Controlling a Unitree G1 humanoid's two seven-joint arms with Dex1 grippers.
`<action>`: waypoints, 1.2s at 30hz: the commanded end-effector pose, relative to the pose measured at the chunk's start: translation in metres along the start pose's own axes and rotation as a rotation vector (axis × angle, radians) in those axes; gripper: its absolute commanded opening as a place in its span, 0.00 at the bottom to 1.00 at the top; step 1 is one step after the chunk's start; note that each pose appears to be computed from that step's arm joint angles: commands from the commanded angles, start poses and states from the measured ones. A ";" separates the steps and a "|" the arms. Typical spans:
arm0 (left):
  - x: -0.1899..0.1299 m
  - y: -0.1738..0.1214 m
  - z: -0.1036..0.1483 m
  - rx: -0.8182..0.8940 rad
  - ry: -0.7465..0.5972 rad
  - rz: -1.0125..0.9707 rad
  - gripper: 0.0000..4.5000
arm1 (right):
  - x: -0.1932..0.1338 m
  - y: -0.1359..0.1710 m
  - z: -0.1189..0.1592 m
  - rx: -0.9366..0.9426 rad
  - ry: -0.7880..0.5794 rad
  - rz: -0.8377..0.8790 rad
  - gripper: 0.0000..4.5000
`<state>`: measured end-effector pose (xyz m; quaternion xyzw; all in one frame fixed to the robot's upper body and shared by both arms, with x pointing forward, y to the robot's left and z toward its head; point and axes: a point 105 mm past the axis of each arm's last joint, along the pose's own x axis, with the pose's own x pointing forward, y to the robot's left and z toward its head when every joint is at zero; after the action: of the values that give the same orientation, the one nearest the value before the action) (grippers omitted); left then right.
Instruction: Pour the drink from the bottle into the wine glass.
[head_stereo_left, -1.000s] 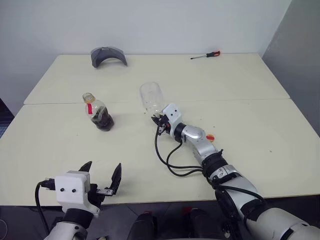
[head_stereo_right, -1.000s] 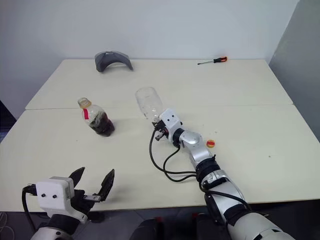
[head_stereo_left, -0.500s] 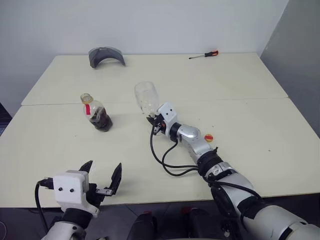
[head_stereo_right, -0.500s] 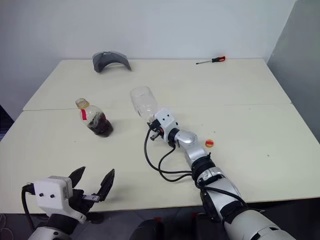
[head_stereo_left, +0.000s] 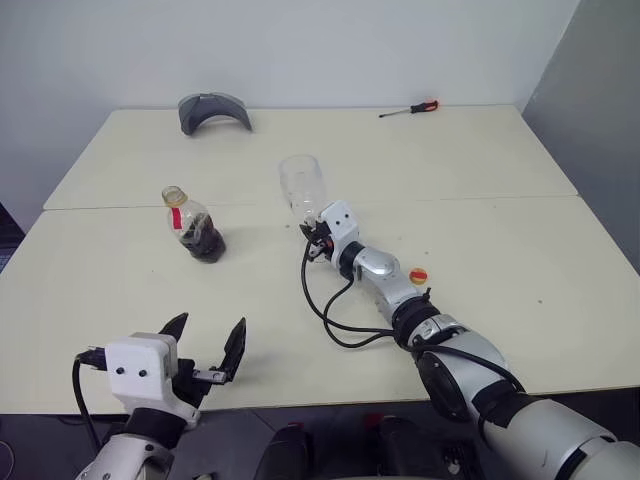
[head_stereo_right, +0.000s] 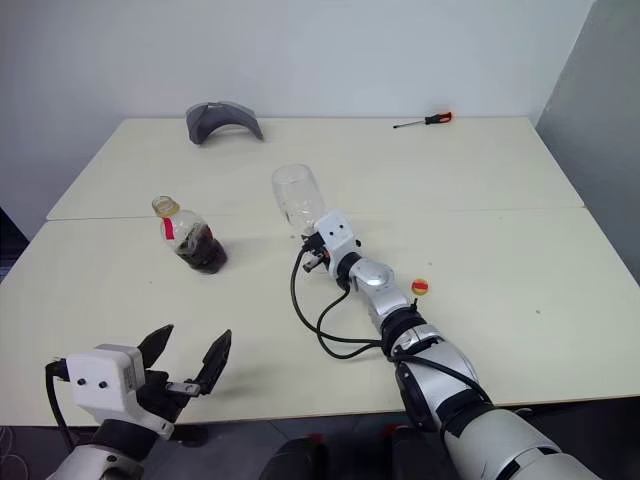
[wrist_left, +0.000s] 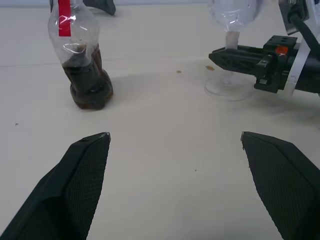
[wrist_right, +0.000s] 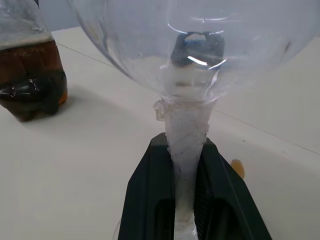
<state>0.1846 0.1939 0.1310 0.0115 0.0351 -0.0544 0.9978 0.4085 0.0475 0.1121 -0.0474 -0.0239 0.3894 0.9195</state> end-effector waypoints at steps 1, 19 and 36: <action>0.002 -0.005 0.014 0.013 -0.051 -0.012 1.00 | 0.018 0.045 0.011 0.031 -0.012 0.096 0.04; 0.010 -0.005 0.017 0.015 -0.058 -0.011 1.00 | -0.001 0.032 -0.023 -0.053 0.177 0.172 0.04; 0.015 -0.005 0.027 0.022 -0.077 -0.001 1.00 | 0.017 0.042 0.008 -0.018 0.051 0.107 0.04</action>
<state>0.2023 0.1888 0.1459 0.0116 0.0154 -0.0529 0.9984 0.4031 0.0541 0.1089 -0.0784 -0.0004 0.4104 0.9085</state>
